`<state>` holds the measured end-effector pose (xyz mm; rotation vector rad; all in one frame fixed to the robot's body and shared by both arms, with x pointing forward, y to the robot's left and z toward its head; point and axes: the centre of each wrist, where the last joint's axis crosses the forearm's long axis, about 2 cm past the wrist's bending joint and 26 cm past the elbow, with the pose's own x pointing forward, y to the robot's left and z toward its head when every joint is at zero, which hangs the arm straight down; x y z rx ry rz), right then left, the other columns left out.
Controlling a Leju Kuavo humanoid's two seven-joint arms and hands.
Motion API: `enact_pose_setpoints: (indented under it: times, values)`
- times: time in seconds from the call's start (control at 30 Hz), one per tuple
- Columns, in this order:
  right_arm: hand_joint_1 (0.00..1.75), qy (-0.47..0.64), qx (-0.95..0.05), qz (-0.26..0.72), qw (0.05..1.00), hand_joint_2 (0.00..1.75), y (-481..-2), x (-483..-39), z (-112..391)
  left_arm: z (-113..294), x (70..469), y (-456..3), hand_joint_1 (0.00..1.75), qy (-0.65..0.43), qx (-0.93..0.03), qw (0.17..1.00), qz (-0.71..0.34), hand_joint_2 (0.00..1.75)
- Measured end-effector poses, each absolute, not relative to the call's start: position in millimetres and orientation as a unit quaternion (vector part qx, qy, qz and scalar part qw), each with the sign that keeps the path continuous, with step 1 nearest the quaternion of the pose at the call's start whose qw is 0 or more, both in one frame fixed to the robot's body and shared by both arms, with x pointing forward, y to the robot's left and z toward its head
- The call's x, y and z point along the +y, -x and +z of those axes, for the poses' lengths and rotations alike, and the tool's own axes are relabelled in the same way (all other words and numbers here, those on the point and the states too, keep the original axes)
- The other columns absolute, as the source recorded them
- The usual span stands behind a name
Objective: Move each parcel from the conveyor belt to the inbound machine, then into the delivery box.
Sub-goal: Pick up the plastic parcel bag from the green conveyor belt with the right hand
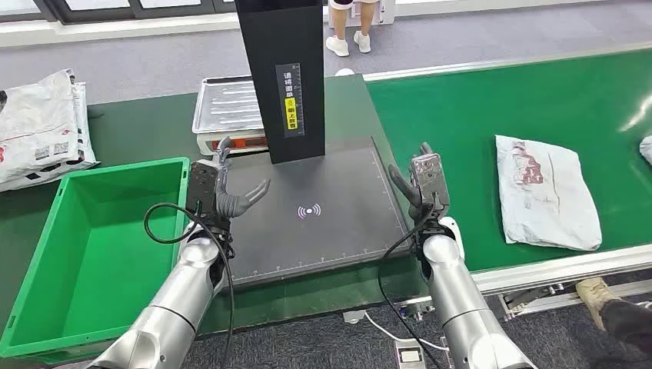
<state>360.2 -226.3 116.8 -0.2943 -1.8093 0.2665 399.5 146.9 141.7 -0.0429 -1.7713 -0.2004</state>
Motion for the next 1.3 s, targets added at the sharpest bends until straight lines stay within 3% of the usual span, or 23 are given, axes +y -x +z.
enact_pose_setpoints:
  times: [0.1, 0.33, 0.67, 0.9, 1.3]
  values:
    - [0.00, 0.171, -0.778, 0.119, 0.593, 1.75, -362, -229, 120, 142, 147, -400, 0.00, 0.017, -0.773, 0.628, -0.086, 1.75]
    - [0.00, 0.392, -0.761, 0.136, 0.498, 1.75, -373, -264, 124, 143, 147, -401, 0.00, 0.013, -0.779, 0.622, -0.074, 1.75]
    - [0.00, 0.434, -0.733, 0.152, 0.502, 1.75, -374, -287, 117, 143, 146, -402, 0.00, 0.014, -0.779, 0.623, -0.073, 1.75]
    - [0.00, 0.540, -0.672, 0.250, 0.441, 1.75, -372, -319, 119, 142, 145, -401, 0.00, 0.017, -0.778, 0.624, -0.063, 1.75]
    - [0.00, 0.647, -0.446, 0.210, 0.582, 1.75, -344, -402, 77, 137, 150, -399, 0.00, 0.010, -0.777, 0.627, -0.054, 1.75]
